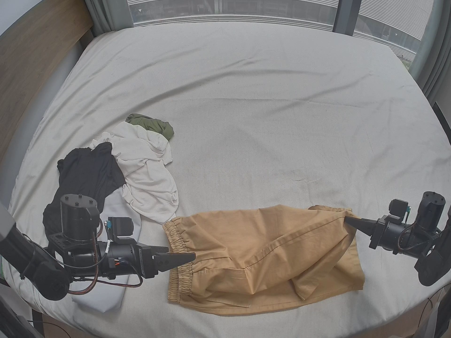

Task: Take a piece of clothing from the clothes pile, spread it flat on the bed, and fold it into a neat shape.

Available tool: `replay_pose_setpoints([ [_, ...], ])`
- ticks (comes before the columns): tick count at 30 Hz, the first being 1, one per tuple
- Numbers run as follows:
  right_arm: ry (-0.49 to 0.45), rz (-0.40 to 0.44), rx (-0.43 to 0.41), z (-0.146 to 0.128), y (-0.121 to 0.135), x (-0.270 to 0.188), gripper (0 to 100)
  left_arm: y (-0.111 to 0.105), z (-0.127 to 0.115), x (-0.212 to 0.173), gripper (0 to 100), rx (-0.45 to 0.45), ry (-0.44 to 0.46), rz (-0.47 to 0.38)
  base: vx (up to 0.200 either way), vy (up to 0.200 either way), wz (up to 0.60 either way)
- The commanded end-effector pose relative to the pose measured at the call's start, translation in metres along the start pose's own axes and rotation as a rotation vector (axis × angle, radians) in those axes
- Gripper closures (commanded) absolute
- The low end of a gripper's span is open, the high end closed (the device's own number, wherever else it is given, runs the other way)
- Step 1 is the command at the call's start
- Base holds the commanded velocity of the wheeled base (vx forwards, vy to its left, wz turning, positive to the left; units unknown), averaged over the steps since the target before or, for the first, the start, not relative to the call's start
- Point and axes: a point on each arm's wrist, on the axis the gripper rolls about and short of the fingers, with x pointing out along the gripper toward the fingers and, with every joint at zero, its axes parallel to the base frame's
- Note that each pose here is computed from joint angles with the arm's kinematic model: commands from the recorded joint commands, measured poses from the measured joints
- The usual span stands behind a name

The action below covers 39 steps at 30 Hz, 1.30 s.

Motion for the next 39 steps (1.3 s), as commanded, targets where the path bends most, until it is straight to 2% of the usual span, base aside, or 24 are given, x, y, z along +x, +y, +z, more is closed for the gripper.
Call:
replay_pose_setpoints([
  [1,0.0,-0.004,0.003,0.0,-0.001,0.0,100,0.009,-0.012,0.009,0,-0.033,0.054,0.018,0.0,0.0,0.0],
  [12,0.004,-0.004,0.005,-0.001,-0.002,0.0,100,0.012,-0.02,0.022,0,-0.039,0.099,0.011,0.0,0.0,0.0],
  [19,0.001,-0.004,0.004,0.0,-0.002,0.0,100,0.013,-0.019,0.028,0,-0.029,0.07,-0.006,0.0,0.0,0.0],
  [23,0.003,-0.004,0.004,-0.001,-0.002,0.001,100,0.012,-0.028,0.04,0,-0.033,0.107,-0.023,0.0,0.0,0.0],
  [29,0.003,-0.004,0.004,-0.001,-0.002,0.001,100,0.013,-0.03,0.05,0,-0.019,0.081,-0.045,0.0,0.0,0.0],
  [34,0.007,-0.003,0.007,-0.002,-0.002,0.001,100,0.004,-0.029,0.059,0,-0.065,0.032,-0.097,0.0,0.0,0.0],
  [39,0.009,-0.002,0.007,-0.002,-0.002,0.001,100,0.006,-0.037,0.074,0,-0.055,-0.001,-0.072,0.0,0.0,0.0],
])
